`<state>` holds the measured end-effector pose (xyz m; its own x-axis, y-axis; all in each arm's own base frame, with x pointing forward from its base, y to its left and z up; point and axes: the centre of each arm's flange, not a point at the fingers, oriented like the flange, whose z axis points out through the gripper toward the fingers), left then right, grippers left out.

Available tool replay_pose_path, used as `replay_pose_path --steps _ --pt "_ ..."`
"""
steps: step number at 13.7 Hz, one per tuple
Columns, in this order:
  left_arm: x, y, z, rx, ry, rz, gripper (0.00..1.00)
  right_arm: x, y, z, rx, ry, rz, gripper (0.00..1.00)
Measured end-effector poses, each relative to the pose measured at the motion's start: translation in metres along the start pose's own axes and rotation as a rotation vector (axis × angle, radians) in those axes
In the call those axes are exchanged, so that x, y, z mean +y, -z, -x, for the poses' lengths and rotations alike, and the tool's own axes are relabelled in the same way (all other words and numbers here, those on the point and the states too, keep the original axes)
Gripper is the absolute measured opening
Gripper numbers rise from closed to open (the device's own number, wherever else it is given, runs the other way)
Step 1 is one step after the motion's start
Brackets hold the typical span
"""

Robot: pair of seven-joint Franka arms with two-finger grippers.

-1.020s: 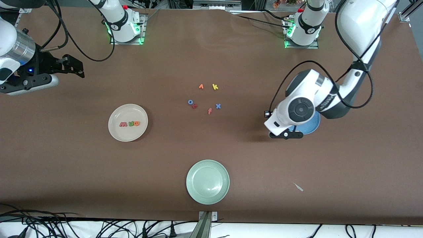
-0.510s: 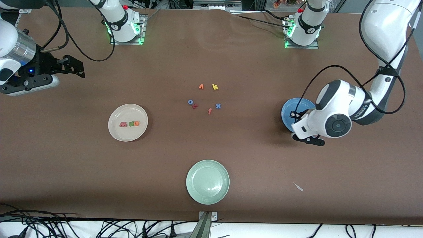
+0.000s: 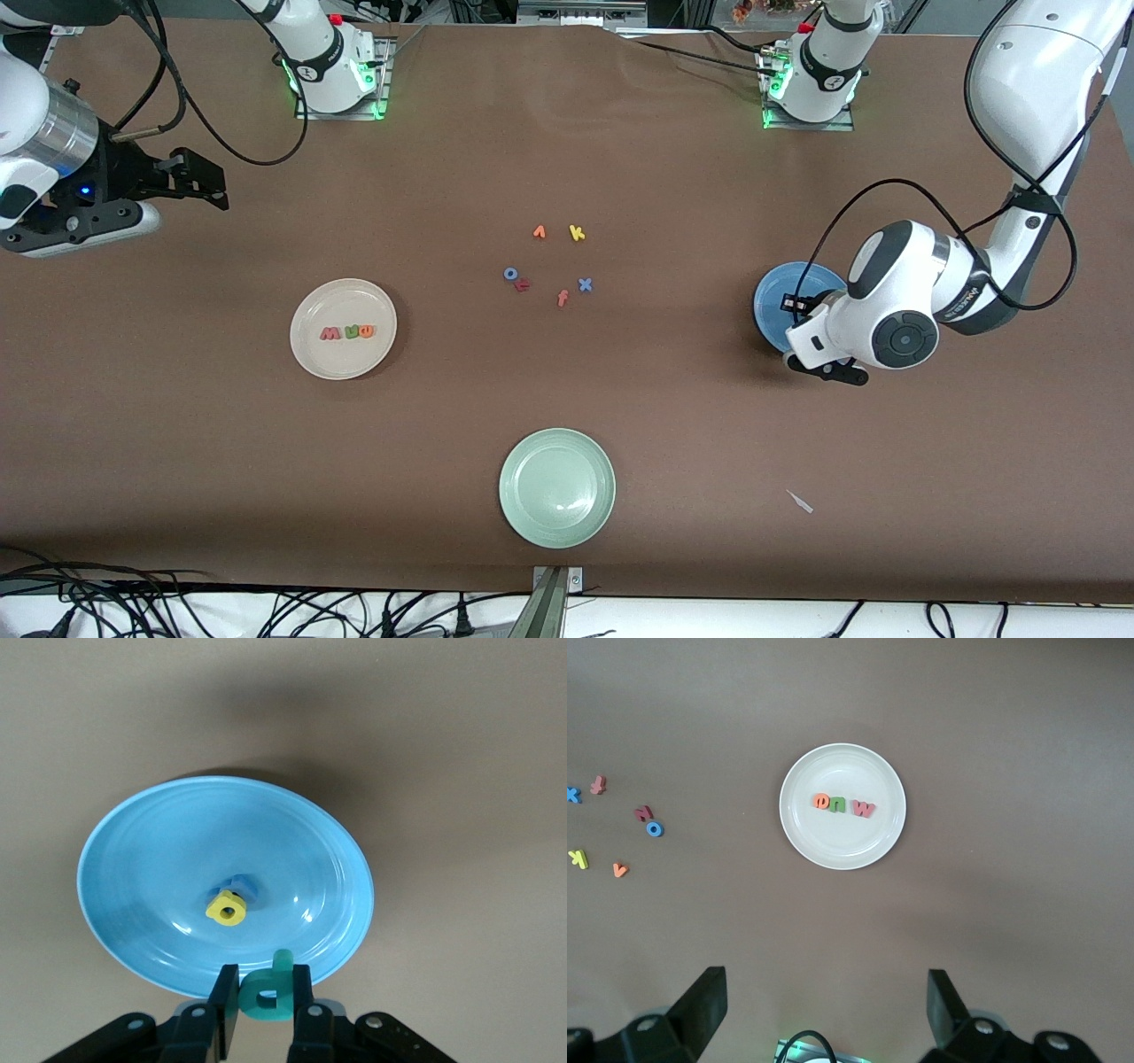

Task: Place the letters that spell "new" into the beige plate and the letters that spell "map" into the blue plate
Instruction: 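Carry the teal d with the left gripper over the blue plate, then lower the teal d into the blue plate and open the left gripper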

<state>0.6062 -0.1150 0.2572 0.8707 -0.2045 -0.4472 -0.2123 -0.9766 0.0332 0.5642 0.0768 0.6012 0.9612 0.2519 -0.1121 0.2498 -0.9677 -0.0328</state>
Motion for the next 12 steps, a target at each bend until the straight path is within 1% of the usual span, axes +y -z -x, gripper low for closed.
replay_pose_path --steps 7,12 --pt "0.0 -0.011 0.0 -0.003 -0.002 0.004 0.28 -0.005 0.001 -0.002 0.008 0.009 0.006 1.0" --pt "-0.005 -0.014 0.0 0.007 0.005 0.011 0.28 -0.004 0.001 -0.002 0.008 0.009 0.015 1.0"
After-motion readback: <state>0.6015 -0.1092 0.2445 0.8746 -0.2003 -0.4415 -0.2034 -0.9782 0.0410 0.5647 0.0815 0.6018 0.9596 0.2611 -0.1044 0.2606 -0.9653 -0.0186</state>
